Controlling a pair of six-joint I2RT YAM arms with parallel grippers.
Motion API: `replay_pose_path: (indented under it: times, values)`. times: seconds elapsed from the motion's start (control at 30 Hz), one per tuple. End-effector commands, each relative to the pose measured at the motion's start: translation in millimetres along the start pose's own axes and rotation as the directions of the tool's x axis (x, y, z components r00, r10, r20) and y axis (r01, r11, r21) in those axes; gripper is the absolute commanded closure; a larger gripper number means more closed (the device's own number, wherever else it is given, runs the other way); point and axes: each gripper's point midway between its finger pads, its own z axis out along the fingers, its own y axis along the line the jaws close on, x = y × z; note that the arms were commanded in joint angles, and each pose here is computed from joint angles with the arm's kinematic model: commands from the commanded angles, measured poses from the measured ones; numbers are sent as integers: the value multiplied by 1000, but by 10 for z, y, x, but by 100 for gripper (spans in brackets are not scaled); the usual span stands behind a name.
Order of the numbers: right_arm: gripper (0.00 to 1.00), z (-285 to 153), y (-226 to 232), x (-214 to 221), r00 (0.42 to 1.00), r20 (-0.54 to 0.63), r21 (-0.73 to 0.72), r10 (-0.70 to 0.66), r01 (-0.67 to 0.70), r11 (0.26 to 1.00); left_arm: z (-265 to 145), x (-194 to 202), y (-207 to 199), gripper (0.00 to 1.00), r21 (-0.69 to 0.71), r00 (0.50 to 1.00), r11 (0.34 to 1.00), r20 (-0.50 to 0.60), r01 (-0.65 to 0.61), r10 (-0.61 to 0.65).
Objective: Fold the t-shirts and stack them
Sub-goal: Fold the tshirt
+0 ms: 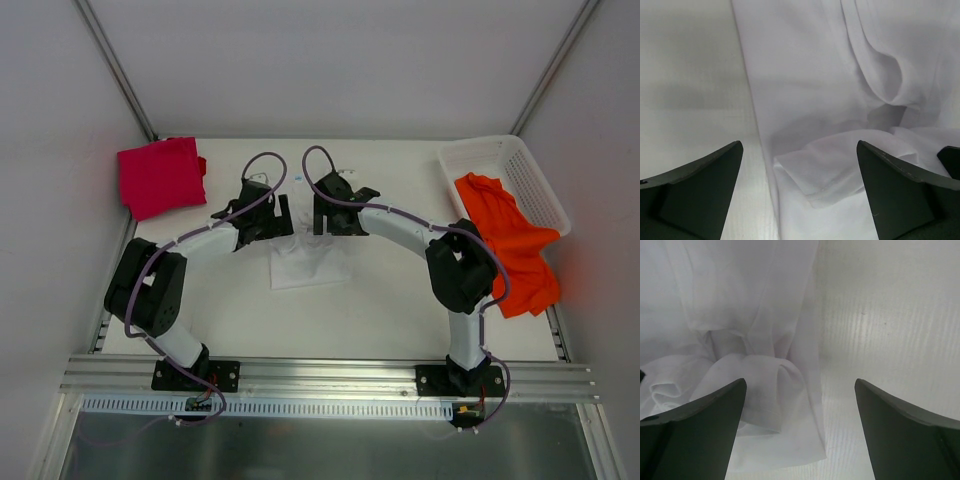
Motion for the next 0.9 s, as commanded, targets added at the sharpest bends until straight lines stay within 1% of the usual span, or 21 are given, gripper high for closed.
replay_pose_path:
  times: [0.0, 0.03, 0.13, 0.17, 0.27, 0.33, 0.37, 0.43, 0.47, 0.5, 0.53, 0.57, 0.6, 0.63, 0.67, 0.7, 0.73, 0.77, 0.8, 0.83, 0.87]
  values:
    - [5, -336, -174, -329, 994, 105, 58, 5, -11, 998, -59, -381, 38, 1, -29, 995, 1000, 103, -6, 8]
    - [5, -380, -241, -365, 992, 125, 83, -1, -10, 996, -83, -414, 42, 1, -31, 994, 999, 112, -7, 11]
    - [5, -625, -327, -481, 983, 181, 85, 3, -18, 996, -247, -565, 8, 1, -23, 988, 1000, 155, -4, 7]
    - [5, -707, -306, -506, 981, 196, 71, 5, -19, 997, -372, -665, -13, 1, -13, 981, 1000, 192, 4, -1]
    - [6, -1001, -202, -564, 972, 236, 21, -3, -2, 1000, -585, -697, 16, 1, -2, 972, 999, 233, 33, -32]
    - [6, -1203, -108, -605, 966, 258, -5, -14, 16, 1000, -670, -660, 26, 1, 13, 969, 998, 241, 63, -64]
    - [8, -1283, 16, -553, 965, 260, -29, -30, 39, 999, -740, -587, 40, 1, 30, 968, 997, 237, 73, -78]
    - [11, -1371, 120, -488, 966, 256, -50, -40, 55, 997, -797, -468, -15, 1, 80, 972, 993, 211, 84, -100]
    - [18, -1403, 232, -386, 968, 246, -75, -50, 70, 995, -829, -360, 1, 1, 91, 974, 992, 199, 88, -105]
    - [22, -1402, 291, -326, 970, 235, -95, -55, 79, 992, -852, -299, -4, 1, 102, 976, 991, 188, 90, -108]
    - [28, -1410, 412, -208, 976, 208, -141, -61, 91, 986, -881, -220, -34, 1, 129, 978, 986, 168, 103, -124]
    - [40, -1345, 406, -65, 982, 178, -142, -67, 93, 985, -906, -70, -29, 1, 145, 982, 984, 141, 105, -126]
    - [43, -1313, 429, 21, 986, 162, -153, -49, 74, 985, -926, 19, -55, 1, 166, 983, 979, 120, 115, -136]
    - [44, -1257, 367, 219, 988, 137, -139, -71, 90, 986, -991, 94, -115, 1, 204, 985, 972, 104, 113, -136]
    - [43, -1229, 317, 312, 989, 127, -126, -70, 86, 988, -996, 302, -148, 1, 217, 991, 971, 66, 98, -115]
    - [42, -1211, 275, 411, 991, 122, -113, -59, 73, 991, -1015, 429, -173, 1, 223, 993, 970, 44, 95, -108]
    - [40, -1184, 210, 493, 992, 117, -100, -55, 67, 993, -1028, 519, -174, 1, 215, 994, 973, 44, 84, -95]
    - [37, -1123, 36, 692, 994, 92, -73, -63, 70, 995, -1072, 724, -234, 1, 230, 998, 972, 26, 50, -58]
    - [36, -1101, -7, 761, 995, 89, -76, -37, 44, 996, -1072, 845, -226, 1, 221, 998, 974, 10, 58, -61]
    - [35, -1050, -169, 938, 997, 68, -59, -42, 46, 997, -1052, 983, -153, 1, 201, 998, 978, -3, 62, -63]
    - [34, -1029, -196, 989, 997, 70, -69, -29, 33, 997, -1057, 1081, -169, 1, 205, 996, 974, -25, 91, -88]
